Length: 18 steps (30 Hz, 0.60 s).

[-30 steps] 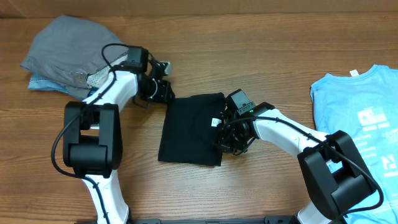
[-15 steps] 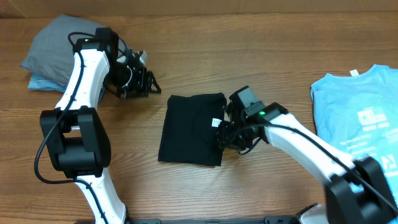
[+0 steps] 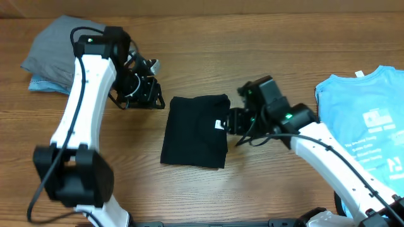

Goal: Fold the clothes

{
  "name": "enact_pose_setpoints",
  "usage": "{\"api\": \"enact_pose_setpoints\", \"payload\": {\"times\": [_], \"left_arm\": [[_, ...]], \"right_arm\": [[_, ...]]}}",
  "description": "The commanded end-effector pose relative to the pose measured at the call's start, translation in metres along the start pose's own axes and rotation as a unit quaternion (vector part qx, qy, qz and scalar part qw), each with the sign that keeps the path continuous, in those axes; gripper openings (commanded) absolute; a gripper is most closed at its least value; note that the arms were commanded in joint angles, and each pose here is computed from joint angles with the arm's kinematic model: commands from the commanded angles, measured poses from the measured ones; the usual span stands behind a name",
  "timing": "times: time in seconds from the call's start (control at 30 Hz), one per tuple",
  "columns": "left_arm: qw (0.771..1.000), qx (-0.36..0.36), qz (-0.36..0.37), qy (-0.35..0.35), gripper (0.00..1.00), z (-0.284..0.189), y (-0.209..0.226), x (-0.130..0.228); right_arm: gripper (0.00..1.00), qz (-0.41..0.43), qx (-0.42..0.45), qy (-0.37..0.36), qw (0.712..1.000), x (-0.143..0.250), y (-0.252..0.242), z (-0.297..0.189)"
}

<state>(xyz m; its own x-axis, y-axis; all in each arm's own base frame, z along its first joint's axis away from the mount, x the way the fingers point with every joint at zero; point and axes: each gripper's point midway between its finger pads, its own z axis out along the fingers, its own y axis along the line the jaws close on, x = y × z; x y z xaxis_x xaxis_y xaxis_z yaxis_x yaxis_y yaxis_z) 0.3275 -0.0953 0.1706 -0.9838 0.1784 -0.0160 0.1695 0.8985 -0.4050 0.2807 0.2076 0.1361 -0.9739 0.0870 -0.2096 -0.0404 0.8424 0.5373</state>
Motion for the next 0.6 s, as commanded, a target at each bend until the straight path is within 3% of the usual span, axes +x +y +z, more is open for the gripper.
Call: {"api": "enact_pose_setpoints", "payload": {"times": [0.0, 0.27, 0.57], "left_arm": [[0.996, -0.079, -0.009, -0.034, 0.49, -0.019, 0.000, 0.007], [0.988, -0.134, 0.023, -0.066, 0.59, -0.009, 0.008, -0.015], [0.988, -0.108, 0.033, -0.109, 0.63, -0.007, 0.004, -0.037]], "right_arm": [[0.45, 0.048, -0.031, 0.002, 0.998, -0.012, -0.008, -0.016], [0.46, 0.089, -0.030, 0.097, 0.991, 0.030, -0.010, -0.011], [0.48, 0.159, -0.006, 0.175, 0.972, 0.069, 0.007, 0.070]]}}
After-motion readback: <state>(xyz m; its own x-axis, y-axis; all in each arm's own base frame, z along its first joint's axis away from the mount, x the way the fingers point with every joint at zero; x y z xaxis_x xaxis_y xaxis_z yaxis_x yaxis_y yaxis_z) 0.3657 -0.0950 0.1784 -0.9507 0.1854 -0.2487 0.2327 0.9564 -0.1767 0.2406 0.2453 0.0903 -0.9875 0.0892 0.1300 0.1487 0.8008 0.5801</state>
